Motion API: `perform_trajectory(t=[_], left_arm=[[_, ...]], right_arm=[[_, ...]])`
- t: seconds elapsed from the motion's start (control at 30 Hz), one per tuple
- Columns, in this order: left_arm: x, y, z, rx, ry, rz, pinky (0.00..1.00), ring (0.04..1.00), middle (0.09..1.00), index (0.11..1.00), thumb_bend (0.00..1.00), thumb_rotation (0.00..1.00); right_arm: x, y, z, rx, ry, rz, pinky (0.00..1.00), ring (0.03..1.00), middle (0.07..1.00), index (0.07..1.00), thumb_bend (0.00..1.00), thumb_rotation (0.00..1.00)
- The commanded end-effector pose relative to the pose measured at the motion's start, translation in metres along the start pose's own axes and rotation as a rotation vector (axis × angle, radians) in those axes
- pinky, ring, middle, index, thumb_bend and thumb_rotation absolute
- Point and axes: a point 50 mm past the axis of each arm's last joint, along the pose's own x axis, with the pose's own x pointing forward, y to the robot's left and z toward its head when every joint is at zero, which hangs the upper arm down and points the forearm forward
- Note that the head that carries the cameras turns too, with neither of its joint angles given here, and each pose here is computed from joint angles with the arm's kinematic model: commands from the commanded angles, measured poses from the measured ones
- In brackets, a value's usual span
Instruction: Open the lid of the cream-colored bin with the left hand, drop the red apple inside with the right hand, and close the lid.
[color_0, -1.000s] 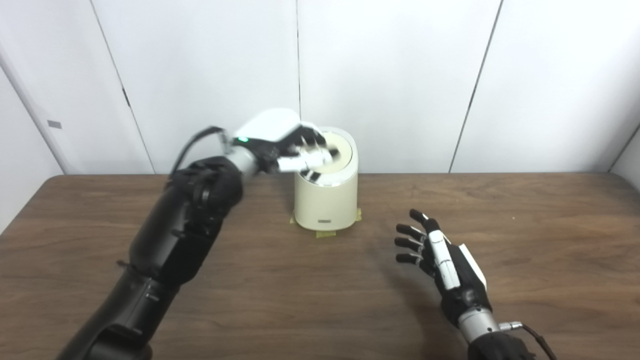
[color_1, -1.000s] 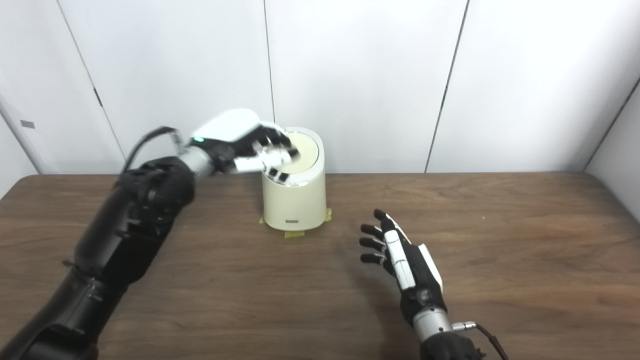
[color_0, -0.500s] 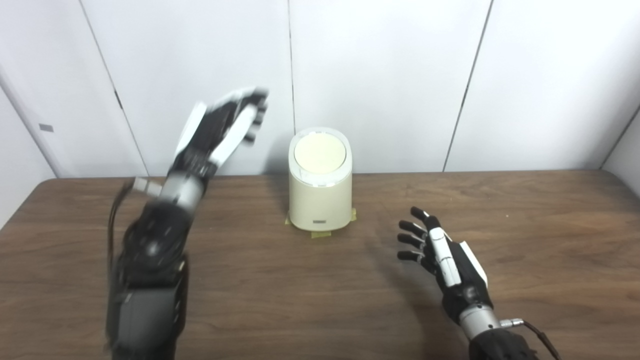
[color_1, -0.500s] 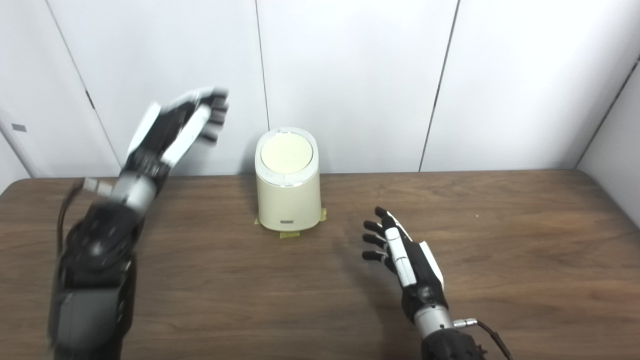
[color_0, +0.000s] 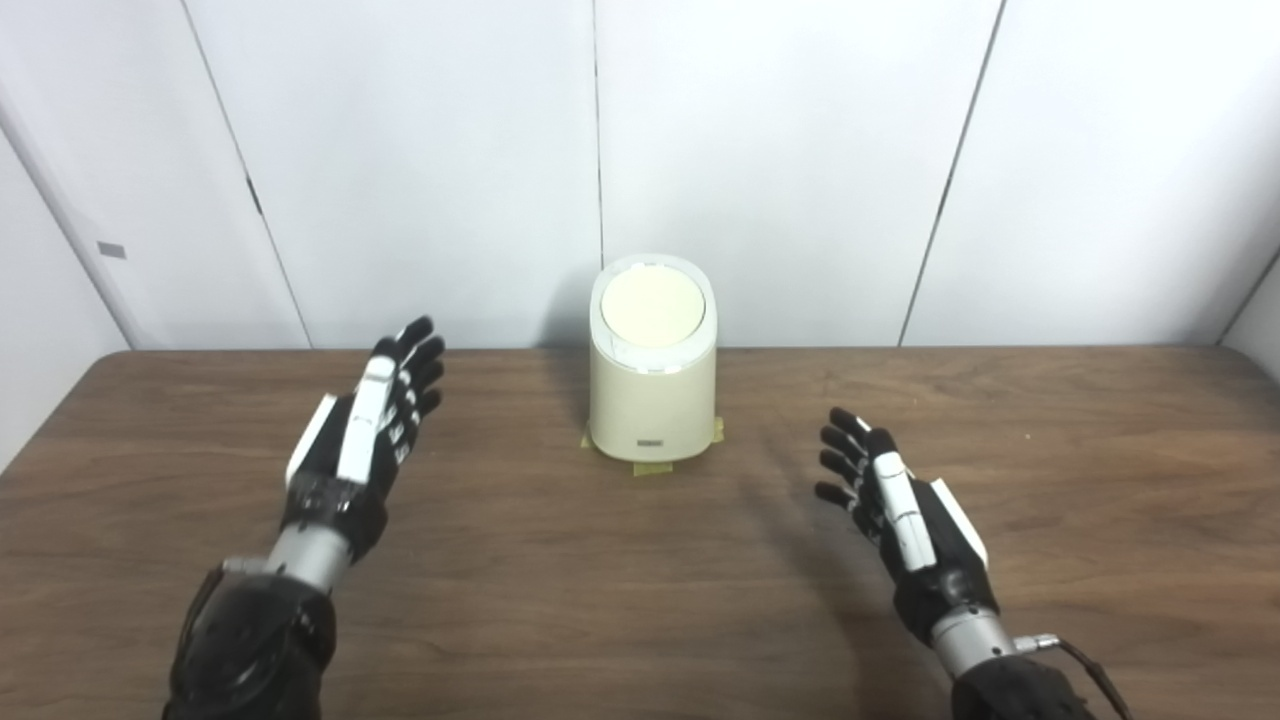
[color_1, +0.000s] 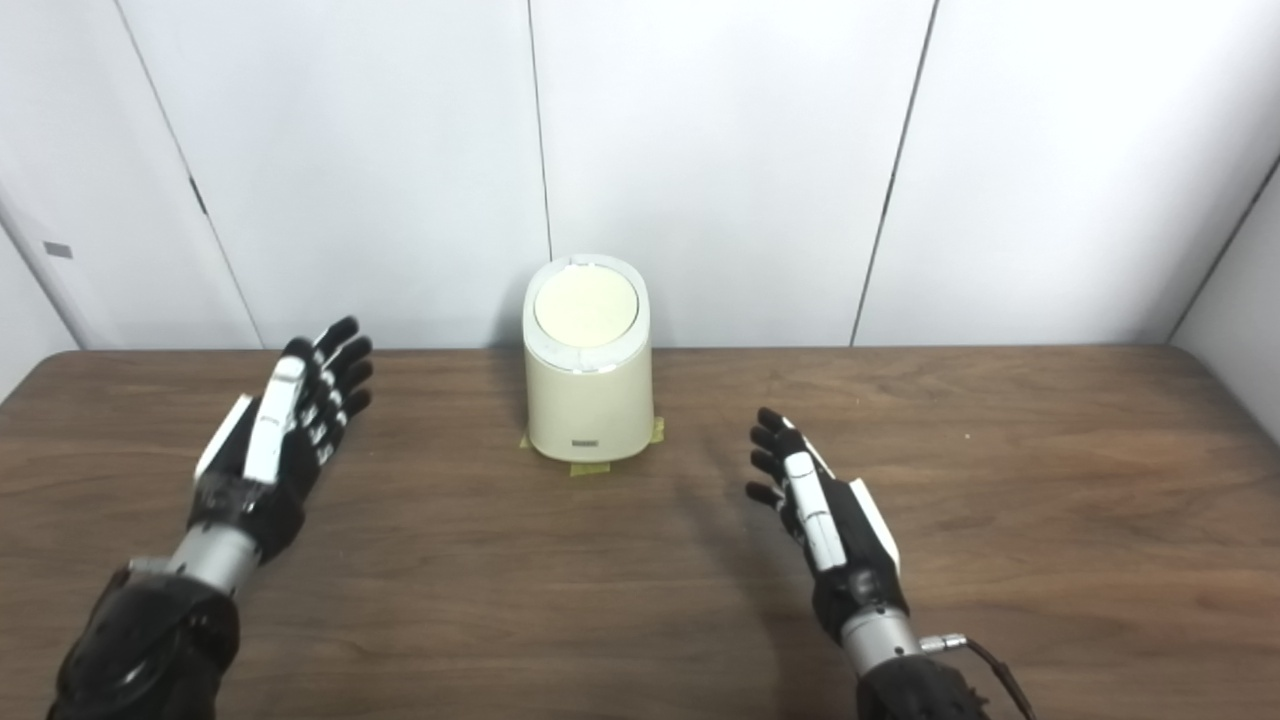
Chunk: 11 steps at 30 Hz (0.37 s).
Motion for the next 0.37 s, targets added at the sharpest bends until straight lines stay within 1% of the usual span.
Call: perform_trajectory(t=[0.0, 0.07, 0.13, 0.27, 0.33], left_arm=[[0.001, -0.006, 0.01, -0.009, -0.059, 0.001, 1.0, 0.996, 0.999, 0.999, 0.41, 1.0], [-0.007, -0.008, 0.0, -0.011, -0.036, 0.021, 1.0, 0.99, 0.997, 0.998, 0.39, 1.0], [-0.015, -0.01, -0.011, -0.019, -0.015, 0.031, 1.0, 0.998, 1.0, 1.0, 0.39, 1.0], [-0.03, -0.013, -0.033, -0.01, 0.011, 0.046, 1.0, 1.0, 1.0, 0.997, 0.39, 1.0], [-0.036, -0.013, -0.045, 0.031, 0.017, 0.05, 1.0, 1.0, 0.998, 0.997, 0.39, 1.0]], right_arm=[[0.008, 0.001, 0.015, -0.008, -0.092, 0.024, 0.93, 0.978, 0.976, 0.972, 0.58, 1.0], [0.008, -0.001, 0.013, -0.036, -0.088, 0.033, 0.97, 0.995, 0.992, 0.983, 0.58, 1.0], [0.007, -0.002, 0.01, -0.072, -0.086, 0.043, 0.99, 0.999, 0.999, 0.995, 0.57, 1.0], [0.003, -0.009, 0.0, -0.116, -0.076, 0.052, 1.0, 1.0, 1.0, 1.0, 0.59, 1.0], [-0.001, -0.013, -0.004, -0.114, -0.075, 0.058, 0.99, 1.0, 1.0, 1.0, 0.58, 1.0]])
